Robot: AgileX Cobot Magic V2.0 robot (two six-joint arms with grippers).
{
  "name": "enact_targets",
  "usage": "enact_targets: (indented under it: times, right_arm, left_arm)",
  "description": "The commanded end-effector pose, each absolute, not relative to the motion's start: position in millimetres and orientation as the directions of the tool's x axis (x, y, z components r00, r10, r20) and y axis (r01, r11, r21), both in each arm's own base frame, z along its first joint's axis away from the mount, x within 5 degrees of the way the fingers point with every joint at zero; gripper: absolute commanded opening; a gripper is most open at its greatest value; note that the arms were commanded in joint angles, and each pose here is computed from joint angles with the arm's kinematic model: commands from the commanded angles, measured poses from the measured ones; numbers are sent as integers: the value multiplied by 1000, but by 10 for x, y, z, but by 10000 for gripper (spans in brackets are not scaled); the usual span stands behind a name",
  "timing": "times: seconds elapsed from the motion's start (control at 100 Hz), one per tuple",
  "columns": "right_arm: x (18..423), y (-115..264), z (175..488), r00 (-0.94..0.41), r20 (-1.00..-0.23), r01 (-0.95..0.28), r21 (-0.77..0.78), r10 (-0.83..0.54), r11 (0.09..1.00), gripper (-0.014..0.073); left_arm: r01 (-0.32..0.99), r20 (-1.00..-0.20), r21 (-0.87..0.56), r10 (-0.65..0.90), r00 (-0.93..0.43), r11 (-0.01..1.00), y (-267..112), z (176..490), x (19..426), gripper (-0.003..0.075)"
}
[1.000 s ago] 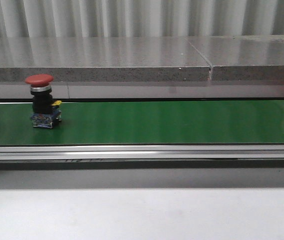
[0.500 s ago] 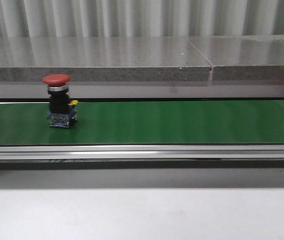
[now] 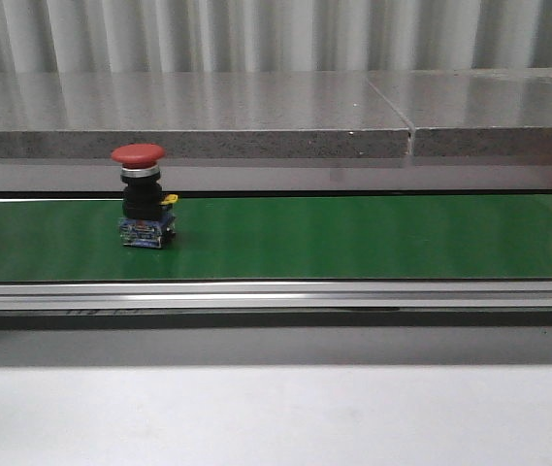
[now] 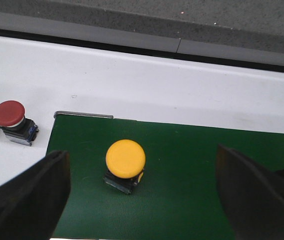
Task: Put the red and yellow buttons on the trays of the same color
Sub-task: 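Set the yellow button on the belt and open the left gripper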
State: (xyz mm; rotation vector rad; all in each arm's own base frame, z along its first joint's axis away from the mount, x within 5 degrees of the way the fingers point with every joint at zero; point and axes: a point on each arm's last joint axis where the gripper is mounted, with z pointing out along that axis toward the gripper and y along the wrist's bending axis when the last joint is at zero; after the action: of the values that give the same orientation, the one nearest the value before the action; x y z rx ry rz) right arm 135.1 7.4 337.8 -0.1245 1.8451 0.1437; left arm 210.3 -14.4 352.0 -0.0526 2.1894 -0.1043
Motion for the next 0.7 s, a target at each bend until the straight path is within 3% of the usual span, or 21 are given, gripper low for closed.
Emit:
enact_targets:
  times: [0.0, 0.33, 0.4, 0.5, 0.69]
  right_arm:
    - [1348, 48, 3504, -206, -978, -130, 23, -4, 991, -68]
    - [1348, 48, 3504, -206, -978, -130, 23, -4, 991, -68]
    - [1348, 48, 3504, -206, -978, -130, 23, -4, 991, -68]
    - [1348, 48, 3504, -206, -978, -130, 23, -4, 991, -68]
    - [1348, 51, 3508, -204, -979, -130, 35, 8, 991, -68]
  left_arm:
    - [31, -880, -100, -74, -468, 994, -160, 3670, 1894, 563]
    - [66, -929, -106, -75, -363, 992, -111, 3344, 1042, 561]
    - [70, -941, -107, -79, -328, 992, -94, 3278, 883, 531]
    - [77, -961, -110, -86, -264, 991, -71, 3219, 668, 421]
    - [86, -978, -112, -94, -185, 990, -46, 3139, 427, 73]
